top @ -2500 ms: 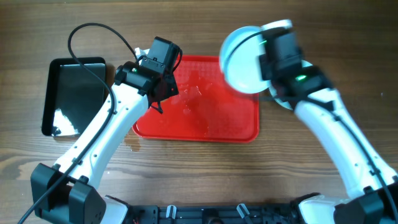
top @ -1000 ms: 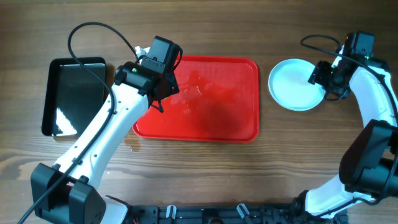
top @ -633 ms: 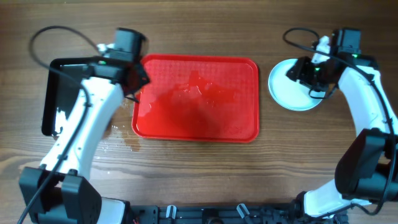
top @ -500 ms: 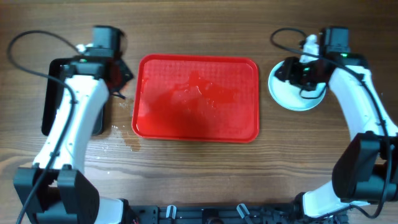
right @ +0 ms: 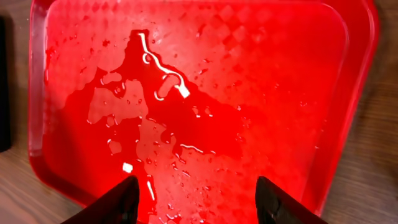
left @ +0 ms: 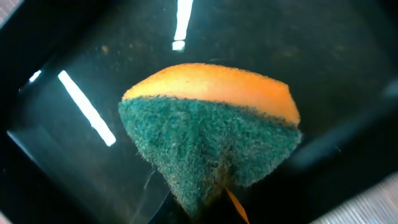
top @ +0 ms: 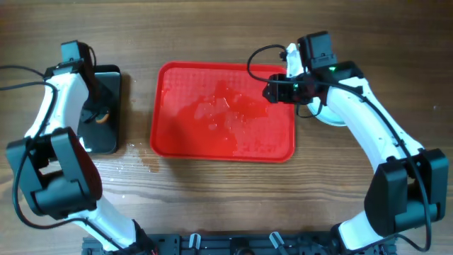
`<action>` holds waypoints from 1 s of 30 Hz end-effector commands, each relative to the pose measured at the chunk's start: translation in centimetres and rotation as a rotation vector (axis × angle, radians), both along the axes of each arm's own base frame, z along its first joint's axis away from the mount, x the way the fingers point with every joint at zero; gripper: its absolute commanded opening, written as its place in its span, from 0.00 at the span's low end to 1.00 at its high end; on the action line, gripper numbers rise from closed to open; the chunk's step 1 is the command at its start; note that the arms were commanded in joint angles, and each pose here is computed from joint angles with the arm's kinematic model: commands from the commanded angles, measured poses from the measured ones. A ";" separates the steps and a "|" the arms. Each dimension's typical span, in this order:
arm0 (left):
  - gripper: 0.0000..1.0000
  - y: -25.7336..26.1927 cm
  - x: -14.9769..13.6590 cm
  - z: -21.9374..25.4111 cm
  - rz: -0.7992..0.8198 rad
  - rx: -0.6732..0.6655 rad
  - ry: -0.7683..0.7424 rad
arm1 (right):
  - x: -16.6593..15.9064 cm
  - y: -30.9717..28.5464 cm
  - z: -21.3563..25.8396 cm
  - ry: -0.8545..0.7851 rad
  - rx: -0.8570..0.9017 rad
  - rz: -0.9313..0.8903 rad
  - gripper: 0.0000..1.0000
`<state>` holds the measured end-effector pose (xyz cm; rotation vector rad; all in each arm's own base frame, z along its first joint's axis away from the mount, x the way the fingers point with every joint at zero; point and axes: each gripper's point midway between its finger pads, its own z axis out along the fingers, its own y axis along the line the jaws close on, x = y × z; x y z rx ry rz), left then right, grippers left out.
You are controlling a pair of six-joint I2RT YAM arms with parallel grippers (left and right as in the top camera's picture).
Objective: Clean dirty plates on tray and stack at the side
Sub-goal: 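Place the sponge into the black tray with the left gripper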
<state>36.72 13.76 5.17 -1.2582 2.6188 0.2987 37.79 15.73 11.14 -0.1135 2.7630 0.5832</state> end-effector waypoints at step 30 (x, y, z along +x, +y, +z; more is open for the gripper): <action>1.00 -10.8 -3.4 19.0 -0.254 -0.273 -0.474 | -12.0 -2.2 16.9 -0.291 0.056 0.021 0.59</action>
